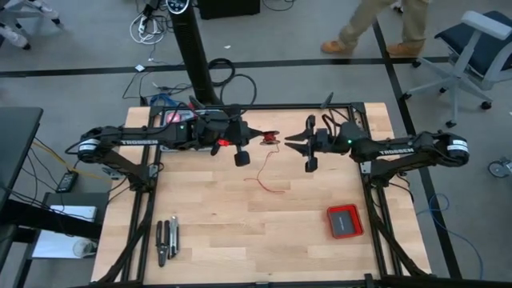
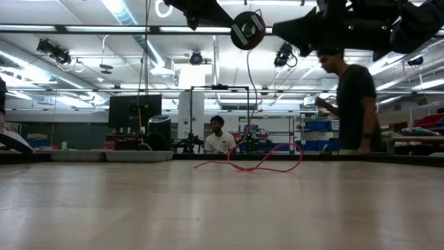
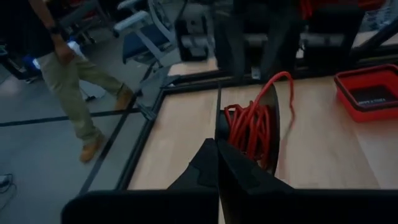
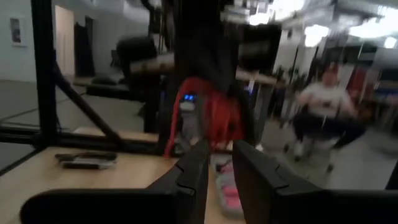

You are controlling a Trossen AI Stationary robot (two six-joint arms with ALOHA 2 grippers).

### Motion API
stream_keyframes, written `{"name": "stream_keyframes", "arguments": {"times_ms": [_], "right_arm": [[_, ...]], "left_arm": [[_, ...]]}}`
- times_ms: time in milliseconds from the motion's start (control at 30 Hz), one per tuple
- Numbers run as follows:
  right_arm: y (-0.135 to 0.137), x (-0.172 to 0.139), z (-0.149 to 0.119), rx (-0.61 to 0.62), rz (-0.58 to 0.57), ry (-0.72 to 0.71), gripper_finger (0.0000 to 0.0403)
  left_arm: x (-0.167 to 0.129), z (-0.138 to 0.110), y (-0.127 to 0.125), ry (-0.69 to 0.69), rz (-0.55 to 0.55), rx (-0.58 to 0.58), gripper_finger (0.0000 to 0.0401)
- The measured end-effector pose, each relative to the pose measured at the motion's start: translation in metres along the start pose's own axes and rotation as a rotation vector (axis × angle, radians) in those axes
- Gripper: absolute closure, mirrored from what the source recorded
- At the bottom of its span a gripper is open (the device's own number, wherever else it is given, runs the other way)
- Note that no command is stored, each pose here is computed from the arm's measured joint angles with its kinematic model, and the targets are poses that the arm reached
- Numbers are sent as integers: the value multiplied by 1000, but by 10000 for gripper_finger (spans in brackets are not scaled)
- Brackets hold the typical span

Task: Coil cords
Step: Coil the red wire onto the spool

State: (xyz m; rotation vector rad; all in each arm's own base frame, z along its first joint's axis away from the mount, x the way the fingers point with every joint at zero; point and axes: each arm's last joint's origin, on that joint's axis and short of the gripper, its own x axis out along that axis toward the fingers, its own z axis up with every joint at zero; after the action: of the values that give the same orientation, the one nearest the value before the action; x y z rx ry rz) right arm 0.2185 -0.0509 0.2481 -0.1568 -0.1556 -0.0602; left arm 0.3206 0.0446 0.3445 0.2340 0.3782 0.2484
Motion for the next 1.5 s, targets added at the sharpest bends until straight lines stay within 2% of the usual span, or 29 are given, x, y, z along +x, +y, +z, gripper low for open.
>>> {"name": "stream_keyframes", "arguments": {"times_ms": [133, 733, 1100, 1233, 1367, 1500], "right_arm": [[4, 2, -8, 74, 21, 60, 330], [14, 19, -17, 137, 35, 42, 300], [15, 44, -11, 86, 70, 32, 300], [15, 45, -11, 77, 53, 38, 323], [16, 45, -14, 37, 54, 74, 388], [16, 44, -16, 27, 51, 98, 396]], "left_arm": [[-3, 1, 2, 1, 38, 1, 401], [-4, 5, 4, -33, 70, -12, 401], [-3, 6, 4, -36, 76, -18, 401], [-3, 5, 4, -33, 75, -16, 401], [-3, 4, 3, -23, 72, -14, 401], [-3, 3, 3, -10, 69, -11, 401]]}}
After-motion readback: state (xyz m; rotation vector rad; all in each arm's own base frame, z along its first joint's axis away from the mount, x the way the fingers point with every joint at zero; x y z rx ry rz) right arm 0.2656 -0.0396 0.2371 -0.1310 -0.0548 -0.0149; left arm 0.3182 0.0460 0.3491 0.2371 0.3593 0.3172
